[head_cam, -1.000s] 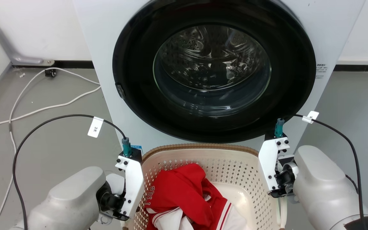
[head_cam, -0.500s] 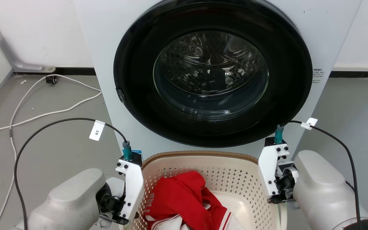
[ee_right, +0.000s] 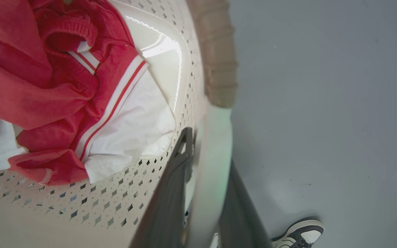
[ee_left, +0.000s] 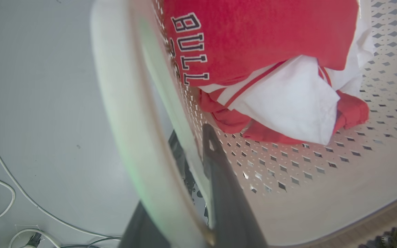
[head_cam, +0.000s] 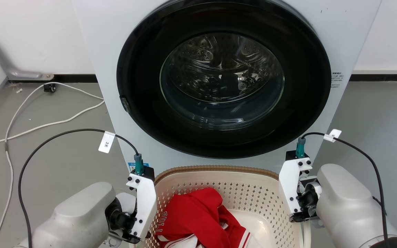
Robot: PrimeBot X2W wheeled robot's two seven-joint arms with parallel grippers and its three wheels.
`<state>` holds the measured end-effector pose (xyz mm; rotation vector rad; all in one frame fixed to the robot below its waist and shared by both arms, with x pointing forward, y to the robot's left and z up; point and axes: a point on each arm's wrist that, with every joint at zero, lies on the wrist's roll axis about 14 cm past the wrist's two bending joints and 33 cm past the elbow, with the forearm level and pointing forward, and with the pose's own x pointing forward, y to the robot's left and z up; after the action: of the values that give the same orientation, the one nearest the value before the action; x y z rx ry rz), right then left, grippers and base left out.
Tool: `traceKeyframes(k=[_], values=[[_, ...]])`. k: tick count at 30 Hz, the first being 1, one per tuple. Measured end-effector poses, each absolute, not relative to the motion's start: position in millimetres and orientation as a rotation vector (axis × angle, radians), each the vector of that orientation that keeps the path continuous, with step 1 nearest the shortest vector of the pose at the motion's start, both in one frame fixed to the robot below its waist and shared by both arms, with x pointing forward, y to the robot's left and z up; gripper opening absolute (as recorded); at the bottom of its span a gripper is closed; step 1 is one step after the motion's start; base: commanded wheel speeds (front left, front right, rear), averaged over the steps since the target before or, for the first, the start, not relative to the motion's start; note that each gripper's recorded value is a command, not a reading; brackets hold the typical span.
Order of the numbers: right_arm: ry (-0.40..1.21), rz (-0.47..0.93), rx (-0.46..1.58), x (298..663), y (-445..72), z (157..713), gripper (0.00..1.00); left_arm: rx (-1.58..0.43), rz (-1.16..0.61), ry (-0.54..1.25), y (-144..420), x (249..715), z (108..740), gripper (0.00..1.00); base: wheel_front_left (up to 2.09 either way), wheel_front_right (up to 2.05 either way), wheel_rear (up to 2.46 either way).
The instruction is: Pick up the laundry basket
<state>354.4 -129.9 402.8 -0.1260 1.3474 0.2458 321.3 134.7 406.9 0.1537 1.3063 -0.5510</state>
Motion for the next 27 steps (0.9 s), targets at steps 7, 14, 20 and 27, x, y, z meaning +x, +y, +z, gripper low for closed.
traceKeyframes(k=[7,14,20,27], values=[[1.354,0.24,-0.118,352.0,-132.0,401.4,0.0,0.159,-0.559,1.313,132.6,320.5,407.0,0.0,0.0,0.0,0.0],[1.357,0.234,-0.113,351.3,-134.0,399.7,0.0,0.158,-0.565,1.321,130.8,320.5,406.1,0.0,0.0,0.0,0.0],[1.362,0.231,-0.109,350.6,-135.3,398.3,0.0,0.158,-0.567,1.326,130.1,320.7,405.1,0.0,0.0,0.0,0.0],[1.37,0.23,-0.107,350.2,-135.6,397.2,0.0,0.157,-0.566,1.333,130.5,320.7,403.8,0.0,0.0,0.0,0.0]])
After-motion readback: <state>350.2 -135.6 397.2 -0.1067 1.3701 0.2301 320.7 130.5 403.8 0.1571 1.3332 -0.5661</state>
